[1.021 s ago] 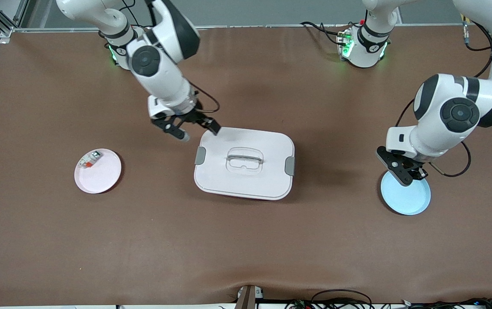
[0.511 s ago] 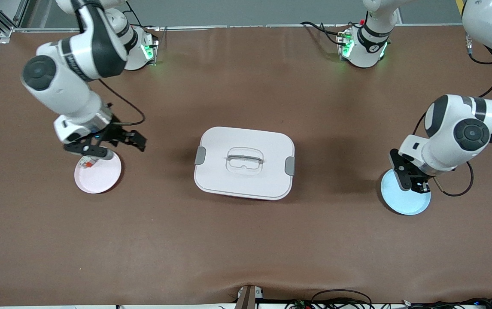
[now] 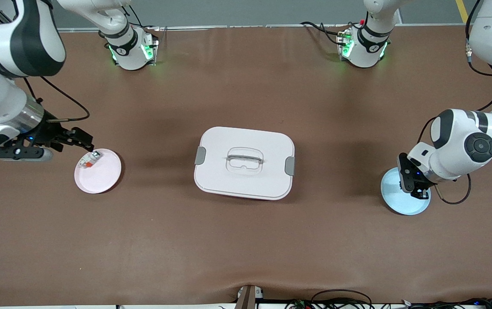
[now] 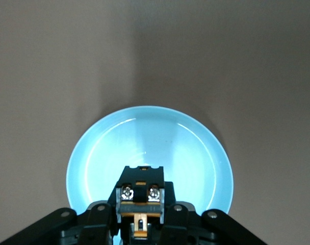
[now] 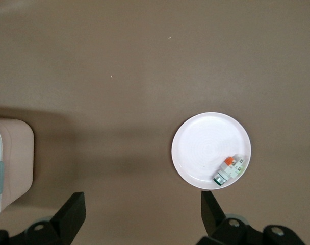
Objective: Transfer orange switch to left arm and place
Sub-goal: 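Lower the switch onto the blue plate while the right gripper withdraws, then open the left gripper and lift it off the blue plate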
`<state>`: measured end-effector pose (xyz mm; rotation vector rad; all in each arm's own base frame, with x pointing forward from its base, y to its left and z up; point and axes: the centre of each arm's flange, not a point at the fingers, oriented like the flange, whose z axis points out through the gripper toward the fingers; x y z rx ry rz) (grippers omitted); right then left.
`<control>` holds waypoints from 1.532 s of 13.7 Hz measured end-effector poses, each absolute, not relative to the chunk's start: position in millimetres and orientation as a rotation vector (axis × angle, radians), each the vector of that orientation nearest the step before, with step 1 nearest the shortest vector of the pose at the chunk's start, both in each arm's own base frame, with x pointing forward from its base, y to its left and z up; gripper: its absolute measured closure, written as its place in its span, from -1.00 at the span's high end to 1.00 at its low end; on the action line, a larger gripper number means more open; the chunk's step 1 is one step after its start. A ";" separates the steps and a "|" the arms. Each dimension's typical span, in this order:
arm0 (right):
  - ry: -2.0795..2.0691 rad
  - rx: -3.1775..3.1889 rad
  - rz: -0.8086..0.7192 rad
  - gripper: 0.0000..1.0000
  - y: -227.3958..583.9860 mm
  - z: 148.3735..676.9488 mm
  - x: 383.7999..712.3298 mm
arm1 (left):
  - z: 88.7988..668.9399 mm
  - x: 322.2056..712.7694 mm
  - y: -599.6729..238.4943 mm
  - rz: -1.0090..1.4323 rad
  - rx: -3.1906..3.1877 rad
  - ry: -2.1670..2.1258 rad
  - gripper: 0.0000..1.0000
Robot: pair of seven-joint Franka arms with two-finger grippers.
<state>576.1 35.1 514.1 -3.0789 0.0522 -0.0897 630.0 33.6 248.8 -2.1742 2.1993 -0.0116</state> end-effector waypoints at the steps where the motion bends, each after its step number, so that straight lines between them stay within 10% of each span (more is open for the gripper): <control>1: 0.051 -3.080 -0.092 1.00 30.6 521.2 577.0 | 241.9 629.8 37.8 -0.006 -2.166 2.204 -0.31; 10: 0.057 -3.139 -0.092 1.00 6.9 594.8 574.6 | 203.2 628.7 57.2 -0.044 -2.181 2.196 -0.31; 17: 0.002 -3.142 -0.121 1.00 -7.1 603.8 575.5 | 203.5 633.3 58.4 -0.079 -2.189 2.172 0.97; 21: -0.001 -3.143 -0.109 1.00 -5.9 599.5 578.0 | 235.8 645.9 64.2 -0.091 -2.294 2.004 1.00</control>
